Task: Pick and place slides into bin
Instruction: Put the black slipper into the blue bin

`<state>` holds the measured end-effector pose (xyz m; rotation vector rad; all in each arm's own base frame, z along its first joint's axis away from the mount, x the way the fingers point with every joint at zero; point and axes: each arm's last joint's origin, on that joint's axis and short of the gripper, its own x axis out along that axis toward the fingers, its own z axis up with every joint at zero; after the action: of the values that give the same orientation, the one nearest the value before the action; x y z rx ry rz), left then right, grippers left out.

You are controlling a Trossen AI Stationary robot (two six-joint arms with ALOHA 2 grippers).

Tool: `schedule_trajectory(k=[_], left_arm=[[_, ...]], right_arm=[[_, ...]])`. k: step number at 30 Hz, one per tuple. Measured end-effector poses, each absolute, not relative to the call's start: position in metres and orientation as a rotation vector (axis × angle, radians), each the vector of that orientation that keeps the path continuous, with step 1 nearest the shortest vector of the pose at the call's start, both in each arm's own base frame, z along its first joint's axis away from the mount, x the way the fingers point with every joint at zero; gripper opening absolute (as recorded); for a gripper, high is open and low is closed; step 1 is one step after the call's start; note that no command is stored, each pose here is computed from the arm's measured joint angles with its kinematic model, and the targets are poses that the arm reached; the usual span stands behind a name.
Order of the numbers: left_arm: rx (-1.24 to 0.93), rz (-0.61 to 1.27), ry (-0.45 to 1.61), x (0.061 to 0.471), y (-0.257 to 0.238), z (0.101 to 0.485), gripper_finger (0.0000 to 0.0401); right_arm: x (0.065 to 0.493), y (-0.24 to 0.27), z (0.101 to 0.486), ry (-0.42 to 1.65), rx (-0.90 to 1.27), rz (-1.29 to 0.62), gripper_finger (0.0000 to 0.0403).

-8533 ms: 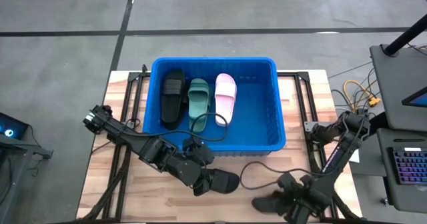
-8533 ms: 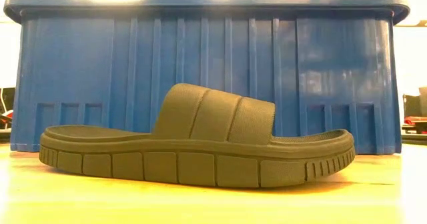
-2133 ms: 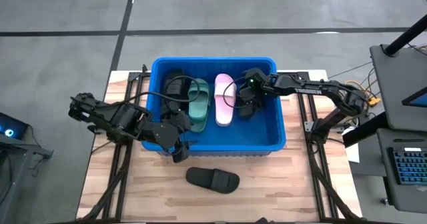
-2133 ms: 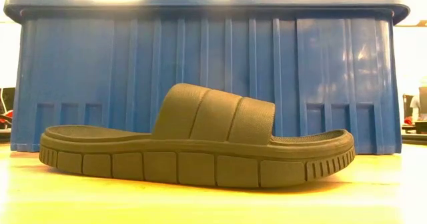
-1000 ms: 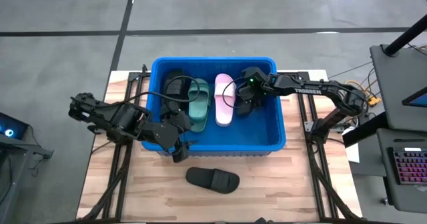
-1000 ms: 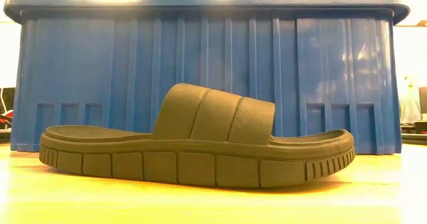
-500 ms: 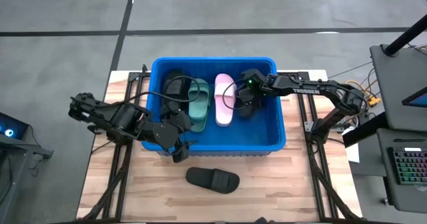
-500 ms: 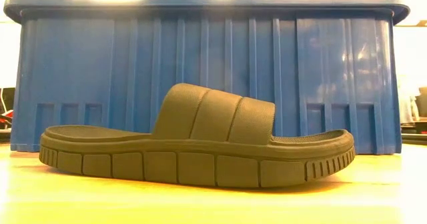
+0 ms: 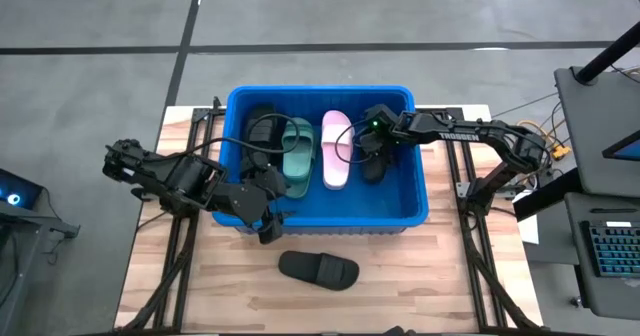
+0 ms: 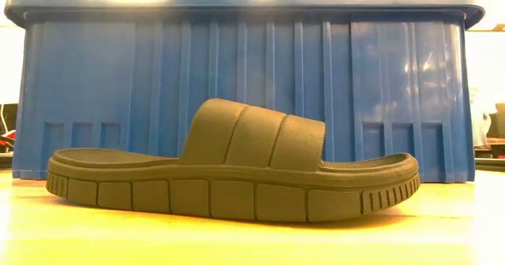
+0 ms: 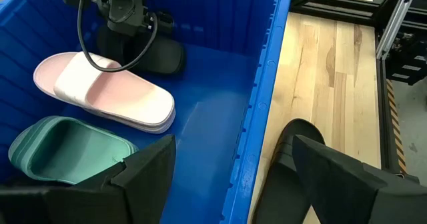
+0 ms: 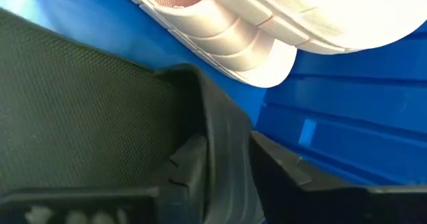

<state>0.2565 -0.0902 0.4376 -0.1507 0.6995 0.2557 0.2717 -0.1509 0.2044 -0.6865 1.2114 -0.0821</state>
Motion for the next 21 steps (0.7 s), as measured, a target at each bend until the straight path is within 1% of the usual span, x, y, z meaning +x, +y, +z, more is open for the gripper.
schedule_trajectory(k=[6, 11, 17, 21], left_arm=[[-0.151, 0.256, 0.699, 0.257, -0.090, 0.438, 0.0283], [-0.150, 0.256, 0.700, 0.257, -0.090, 0.438, 0.0283], [-0.150, 0.256, 0.700, 0.257, -0.090, 0.438, 0.0283], [-0.151, 0.256, 0.699, 0.257, -0.090, 0.438, 0.0283]], right_arm=[[0.272, -0.151, 0.204, 1.209, -0.673, -0.092, 0.0150], [0.273, -0.152, 0.210, 1.209, -0.664, -0.132, 0.0180], [0.280, -0.156, 0.224, 1.161, -0.662, -0.171, 0.0196], [0.280, -0.155, 0.225, 1.163, -0.624, -0.147, 0.0199]])
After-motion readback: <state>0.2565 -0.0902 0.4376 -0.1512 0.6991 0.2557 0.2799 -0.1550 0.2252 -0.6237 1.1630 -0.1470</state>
